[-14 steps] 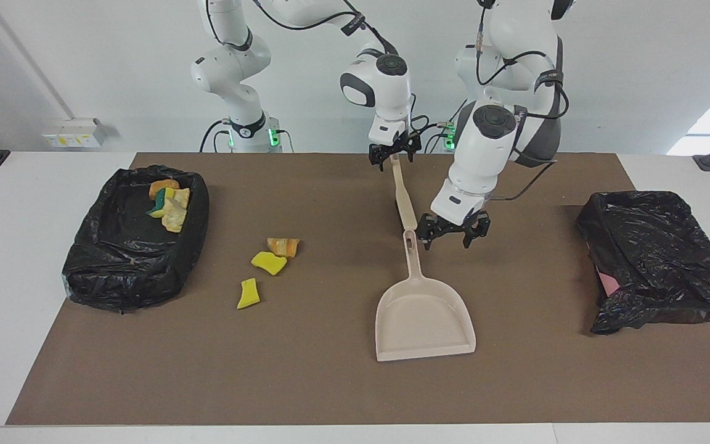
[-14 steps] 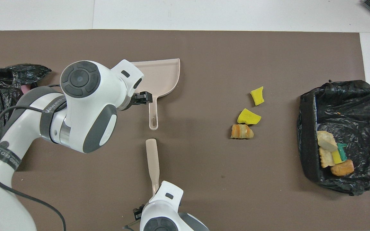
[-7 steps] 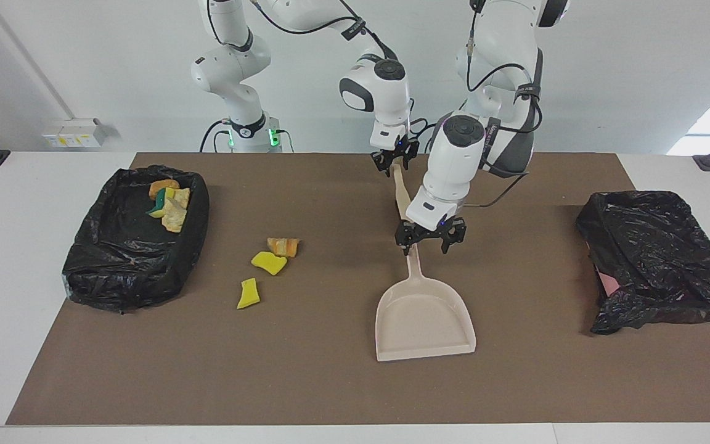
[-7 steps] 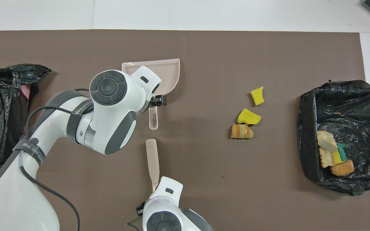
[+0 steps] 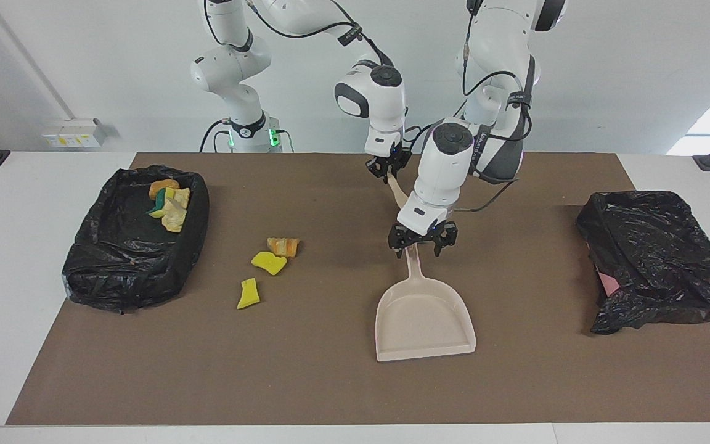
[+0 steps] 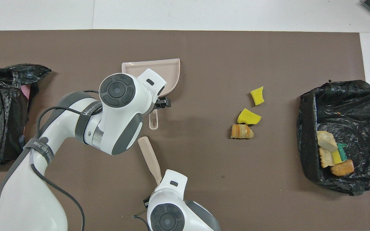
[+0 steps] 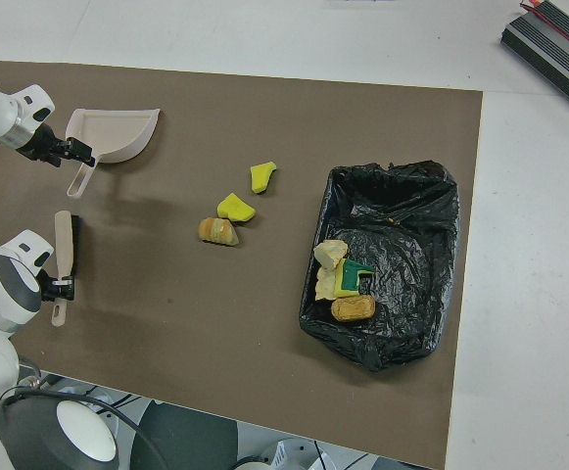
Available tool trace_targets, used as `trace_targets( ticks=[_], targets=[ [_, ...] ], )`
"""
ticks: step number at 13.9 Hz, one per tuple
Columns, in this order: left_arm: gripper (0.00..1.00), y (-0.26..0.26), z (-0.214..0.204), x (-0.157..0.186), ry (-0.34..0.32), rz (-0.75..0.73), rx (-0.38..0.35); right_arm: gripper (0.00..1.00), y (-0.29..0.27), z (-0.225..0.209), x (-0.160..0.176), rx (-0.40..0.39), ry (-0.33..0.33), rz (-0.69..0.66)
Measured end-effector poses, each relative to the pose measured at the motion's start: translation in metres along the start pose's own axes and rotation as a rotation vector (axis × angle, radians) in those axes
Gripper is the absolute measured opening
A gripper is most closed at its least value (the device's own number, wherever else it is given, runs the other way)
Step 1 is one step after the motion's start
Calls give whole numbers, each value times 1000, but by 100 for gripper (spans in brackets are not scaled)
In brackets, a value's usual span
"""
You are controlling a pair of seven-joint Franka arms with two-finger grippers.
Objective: Sweep and dump trash in bin
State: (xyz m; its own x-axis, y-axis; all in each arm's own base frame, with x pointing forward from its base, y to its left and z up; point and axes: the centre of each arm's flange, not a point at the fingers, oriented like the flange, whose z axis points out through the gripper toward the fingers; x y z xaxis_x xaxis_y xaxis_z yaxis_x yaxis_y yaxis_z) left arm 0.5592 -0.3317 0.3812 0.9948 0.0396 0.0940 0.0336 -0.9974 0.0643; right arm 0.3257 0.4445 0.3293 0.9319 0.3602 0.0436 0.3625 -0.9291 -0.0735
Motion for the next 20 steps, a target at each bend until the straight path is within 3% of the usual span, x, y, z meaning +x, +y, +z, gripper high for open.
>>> trace_targets(
  ticks=[3,5,6,7,8,9,13,15,17,20],
  targets=[
    [96,12,17,-8,-13,6,9,27,32,-25,8,-58,-42,39],
    [74,12,19,-8,-15,7,12,27,63,-53,11,-96,-71,59],
    [74,12,20,-8,-16,7,13,27,80,-68,11,-112,-84,71],
    [67,11,20,-8,-17,7,14,27,100,-82,12,-129,-101,86],
    [52,11,21,-8,-19,8,16,27,121,-94,12,-143,-119,108],
    [47,10,22,-9,-20,7,19,27,145,-104,14,-153,-134,140],
    [46,7,27,-11,-29,5,27,27,249,-115,26,-244,-139,285],
    [40,6,27,-10,-29,4,28,27,310,-110,30,-280,-155,321],
    [32,4,27,-9,-22,12,37,27,351,-106,31,-303,-160,333],
    [32,-5,22,-2,0,52,63,27,397,-104,34,-351,-115,287]
  ],
)
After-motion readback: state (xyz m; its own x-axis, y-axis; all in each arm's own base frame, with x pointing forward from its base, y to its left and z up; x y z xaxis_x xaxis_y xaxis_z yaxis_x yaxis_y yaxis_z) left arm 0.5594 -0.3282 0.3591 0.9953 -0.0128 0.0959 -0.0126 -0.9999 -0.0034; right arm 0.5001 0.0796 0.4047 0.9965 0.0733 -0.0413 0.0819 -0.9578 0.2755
